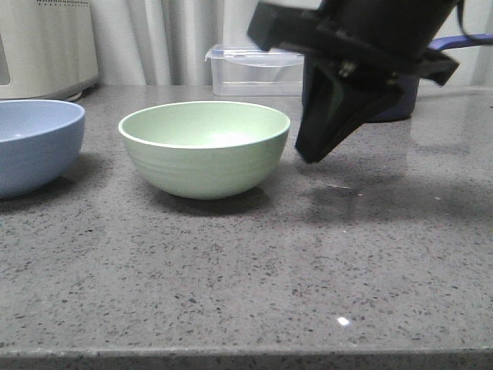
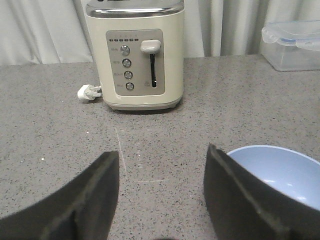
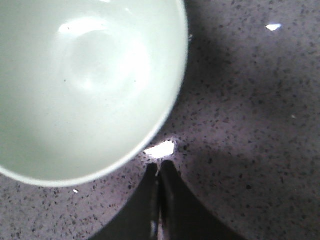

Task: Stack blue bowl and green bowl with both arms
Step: 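Open the right gripper and lift it off the green bowl rim, then lower the left gripper onto the light blue bowl rim and grasp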

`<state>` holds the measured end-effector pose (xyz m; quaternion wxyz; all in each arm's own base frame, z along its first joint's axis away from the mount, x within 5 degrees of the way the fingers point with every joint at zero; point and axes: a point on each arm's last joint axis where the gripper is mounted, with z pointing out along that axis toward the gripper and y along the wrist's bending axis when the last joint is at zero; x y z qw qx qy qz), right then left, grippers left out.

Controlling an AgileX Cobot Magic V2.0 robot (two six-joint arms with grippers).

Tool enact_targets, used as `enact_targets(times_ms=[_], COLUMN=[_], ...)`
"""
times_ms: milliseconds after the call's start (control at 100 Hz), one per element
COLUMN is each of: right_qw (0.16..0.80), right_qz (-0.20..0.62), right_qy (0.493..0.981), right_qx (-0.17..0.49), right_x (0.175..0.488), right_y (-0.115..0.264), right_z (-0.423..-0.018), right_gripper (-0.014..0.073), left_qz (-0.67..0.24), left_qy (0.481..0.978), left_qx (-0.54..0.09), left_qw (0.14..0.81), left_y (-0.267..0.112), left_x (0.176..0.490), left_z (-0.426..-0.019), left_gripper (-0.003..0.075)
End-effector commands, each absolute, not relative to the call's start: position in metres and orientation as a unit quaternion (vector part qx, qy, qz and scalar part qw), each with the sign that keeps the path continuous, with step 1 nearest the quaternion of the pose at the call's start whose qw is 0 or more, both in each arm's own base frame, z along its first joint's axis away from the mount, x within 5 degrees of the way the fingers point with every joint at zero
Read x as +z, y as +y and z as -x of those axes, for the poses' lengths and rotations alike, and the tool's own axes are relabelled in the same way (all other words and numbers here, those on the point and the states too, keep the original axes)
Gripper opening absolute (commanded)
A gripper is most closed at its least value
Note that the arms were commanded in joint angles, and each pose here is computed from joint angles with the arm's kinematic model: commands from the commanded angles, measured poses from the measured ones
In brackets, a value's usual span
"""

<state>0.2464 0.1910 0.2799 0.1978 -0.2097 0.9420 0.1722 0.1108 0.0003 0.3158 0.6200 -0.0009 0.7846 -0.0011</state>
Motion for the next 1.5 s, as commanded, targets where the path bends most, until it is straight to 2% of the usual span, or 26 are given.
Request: enact_targets(times_ms=[0, 530, 770, 980, 1490], right_qw=[0.234, 0.236, 0.236, 0.236, 0.236], right_qz=[0.208, 0.202, 0.202, 0.202, 0.202], right_qy=[0.93, 0.929, 0.929, 0.929, 0.929], right_qx=[0.192, 0.202, 0.202, 0.202, 0.202], right_x=[0.292, 0.29, 0.29, 0.29, 0.29], right_y=[0.197, 0.2, 0.2, 0.2, 0.2], right_z=[-0.248, -0.25, -0.25, -0.25, -0.25], right_gripper=[-0.008, -0.008, -0.008, -0.008, -0.008], left_qz=[0.008, 0.007, 0.009, -0.028, -0.021], left_qy=[0.748, 0.755, 0.808, 0.847, 0.938], left_qx=[-0.003, -0.003, -0.021, -0.046, -0.081], left_qw=[0.664, 0.656, 0.589, 0.528, 0.336], left_y=[0.001, 0.001, -0.001, -0.015, -0.029], left_x=[0.335, 0.335, 0.353, 0.362, 0.326], left_z=[-0.113, -0.114, -0.136, -0.166, -0.245], left_gripper=[0.0385, 0.0385, 0.0385, 0.0385, 0.0385])
